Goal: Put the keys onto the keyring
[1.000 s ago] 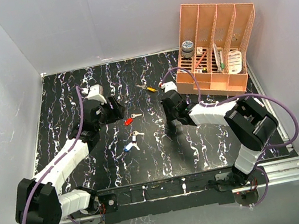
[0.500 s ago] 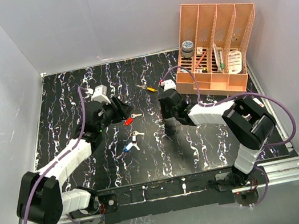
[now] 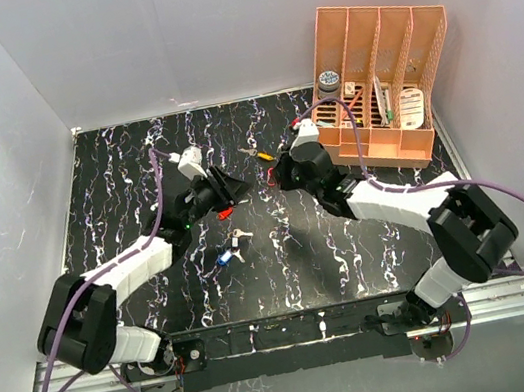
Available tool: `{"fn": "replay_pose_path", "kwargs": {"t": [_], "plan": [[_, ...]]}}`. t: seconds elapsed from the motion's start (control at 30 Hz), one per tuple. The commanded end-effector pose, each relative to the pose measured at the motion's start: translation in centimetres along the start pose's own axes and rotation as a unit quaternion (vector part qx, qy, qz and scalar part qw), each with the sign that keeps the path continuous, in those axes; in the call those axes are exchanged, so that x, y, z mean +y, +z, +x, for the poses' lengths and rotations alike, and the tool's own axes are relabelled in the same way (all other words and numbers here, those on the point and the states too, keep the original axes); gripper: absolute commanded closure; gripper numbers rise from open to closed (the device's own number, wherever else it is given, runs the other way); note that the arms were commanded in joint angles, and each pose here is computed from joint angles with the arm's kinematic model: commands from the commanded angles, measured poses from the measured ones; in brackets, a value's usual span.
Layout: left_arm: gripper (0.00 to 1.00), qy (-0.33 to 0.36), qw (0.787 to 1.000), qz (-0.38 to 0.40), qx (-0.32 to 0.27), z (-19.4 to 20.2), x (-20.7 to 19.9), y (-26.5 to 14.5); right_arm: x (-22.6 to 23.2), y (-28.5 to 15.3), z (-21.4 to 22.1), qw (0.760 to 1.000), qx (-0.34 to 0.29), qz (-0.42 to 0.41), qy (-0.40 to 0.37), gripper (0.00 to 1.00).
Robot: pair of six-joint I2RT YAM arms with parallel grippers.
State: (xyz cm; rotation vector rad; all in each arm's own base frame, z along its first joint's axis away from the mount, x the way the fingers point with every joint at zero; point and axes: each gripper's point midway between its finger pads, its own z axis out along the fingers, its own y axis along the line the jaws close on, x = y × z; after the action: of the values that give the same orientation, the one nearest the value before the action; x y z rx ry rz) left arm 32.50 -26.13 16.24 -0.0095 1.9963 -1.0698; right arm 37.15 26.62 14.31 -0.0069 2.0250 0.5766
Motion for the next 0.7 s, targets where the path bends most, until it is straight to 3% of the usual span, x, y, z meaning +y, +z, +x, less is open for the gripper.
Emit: {"fn": "replay_pose_path", "kwargs": {"t": [0.0,0.17,0.67], "plan": [[0.58,-0.064,0.995,0.066,-0.029,-1.5,-2.9,0.4,2.3,-1.8,-5.3,0.995,-0.082,-0.038,0.032,1.00],[0.59,-0.096,0.990,0.102,-0.033,-1.9,-4.6,1.1,3.2,-2.5,-6.1,0.994,-0.085,-0.059,0.042,1.00],[0.60,-0.085,0.988,0.124,-0.024,-0.9,-6.7,2.4,4.0,-3.1,-6.1,0.992,-0.081,-0.078,0.049,1.00]]}}
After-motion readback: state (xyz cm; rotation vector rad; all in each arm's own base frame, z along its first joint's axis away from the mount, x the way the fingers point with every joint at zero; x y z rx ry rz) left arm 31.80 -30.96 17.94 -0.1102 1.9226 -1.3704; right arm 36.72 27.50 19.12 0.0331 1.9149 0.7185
